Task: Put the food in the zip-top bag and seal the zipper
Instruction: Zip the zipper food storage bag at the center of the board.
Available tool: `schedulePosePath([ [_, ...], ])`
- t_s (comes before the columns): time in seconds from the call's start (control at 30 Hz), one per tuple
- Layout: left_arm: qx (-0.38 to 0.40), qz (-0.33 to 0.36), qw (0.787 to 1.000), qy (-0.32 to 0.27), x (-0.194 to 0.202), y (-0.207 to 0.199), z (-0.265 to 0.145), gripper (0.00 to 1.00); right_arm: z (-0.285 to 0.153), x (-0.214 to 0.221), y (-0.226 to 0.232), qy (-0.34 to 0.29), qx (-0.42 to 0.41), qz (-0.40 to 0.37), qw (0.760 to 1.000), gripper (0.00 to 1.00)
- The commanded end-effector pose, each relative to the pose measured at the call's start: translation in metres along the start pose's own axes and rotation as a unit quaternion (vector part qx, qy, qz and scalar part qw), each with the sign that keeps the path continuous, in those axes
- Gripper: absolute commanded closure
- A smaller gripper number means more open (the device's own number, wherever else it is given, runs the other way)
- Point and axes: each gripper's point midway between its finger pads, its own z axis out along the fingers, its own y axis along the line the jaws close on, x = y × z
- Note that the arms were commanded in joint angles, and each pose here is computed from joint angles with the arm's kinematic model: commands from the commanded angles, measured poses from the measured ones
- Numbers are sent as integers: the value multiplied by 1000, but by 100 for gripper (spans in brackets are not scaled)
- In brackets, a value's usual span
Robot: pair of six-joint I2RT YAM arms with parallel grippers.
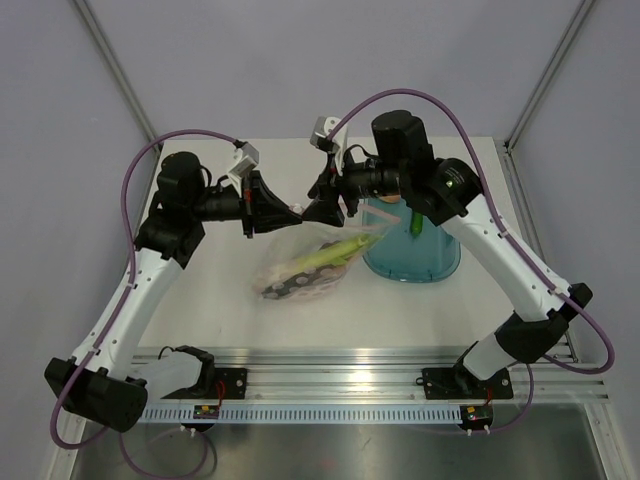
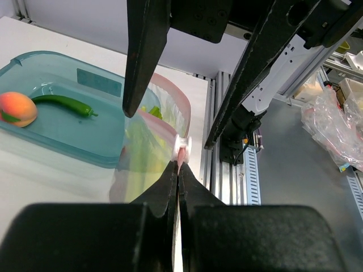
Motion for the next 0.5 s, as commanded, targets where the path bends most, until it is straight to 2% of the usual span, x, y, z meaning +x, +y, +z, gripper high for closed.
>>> schedulePosePath([
  [0.0, 27, 50, 998, -21, -25, -12, -1, 100, 0, -12, 14, -14, -35, -23, 999, 40],
  [0.23, 29, 50, 998, -22, -28, -12, -1, 100, 8, -13, 18, -13, -66, -17, 998, 44],
  [0.43, 29, 48, 998, -22, -27, -12, -1, 100, 12, -13, 20, -15, -77, -11, 997, 60],
  [0.47, 29, 47, 998, -22, -27, -11, -1, 100, 11, -13, 20, -16, -76, -11, 997, 67],
])
